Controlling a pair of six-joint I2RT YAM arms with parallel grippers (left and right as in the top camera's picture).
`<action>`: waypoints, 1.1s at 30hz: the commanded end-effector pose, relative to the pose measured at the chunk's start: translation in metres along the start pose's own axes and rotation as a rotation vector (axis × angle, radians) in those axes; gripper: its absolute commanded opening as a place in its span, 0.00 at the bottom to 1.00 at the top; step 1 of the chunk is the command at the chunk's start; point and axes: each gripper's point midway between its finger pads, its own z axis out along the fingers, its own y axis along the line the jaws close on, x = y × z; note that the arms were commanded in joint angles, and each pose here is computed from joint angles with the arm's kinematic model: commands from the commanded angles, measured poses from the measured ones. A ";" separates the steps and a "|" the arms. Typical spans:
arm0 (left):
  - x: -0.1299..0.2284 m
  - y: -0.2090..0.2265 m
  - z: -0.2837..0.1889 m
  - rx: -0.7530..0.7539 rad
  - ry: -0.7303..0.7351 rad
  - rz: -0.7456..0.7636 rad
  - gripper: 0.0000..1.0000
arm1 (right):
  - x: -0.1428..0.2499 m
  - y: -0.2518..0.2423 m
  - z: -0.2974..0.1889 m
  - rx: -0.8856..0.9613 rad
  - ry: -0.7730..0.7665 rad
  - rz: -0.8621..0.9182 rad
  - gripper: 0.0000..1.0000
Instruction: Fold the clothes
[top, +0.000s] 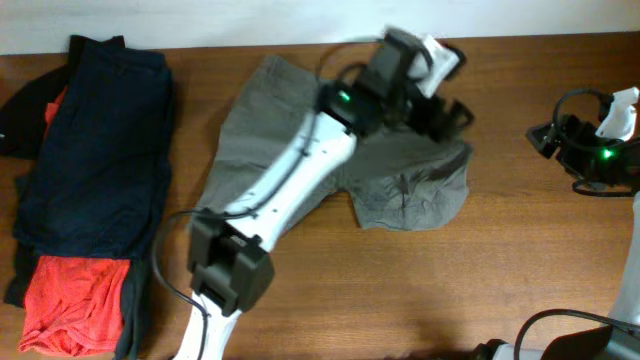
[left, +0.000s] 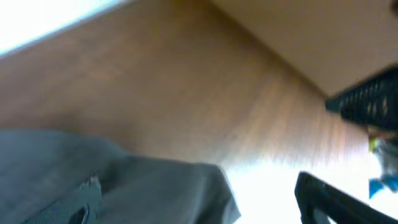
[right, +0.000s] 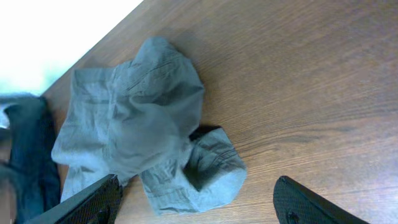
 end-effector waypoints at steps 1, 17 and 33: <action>-0.076 0.038 -0.120 -0.140 -0.183 -0.011 0.99 | -0.002 0.024 -0.005 -0.099 -0.010 -0.119 0.82; 0.036 0.224 -0.190 -0.466 0.094 -0.319 0.99 | 0.021 0.124 0.104 0.066 0.014 -0.550 0.77; 0.089 0.274 -0.169 -0.571 0.224 -0.397 0.99 | 0.087 0.076 0.185 0.235 0.314 -0.388 0.77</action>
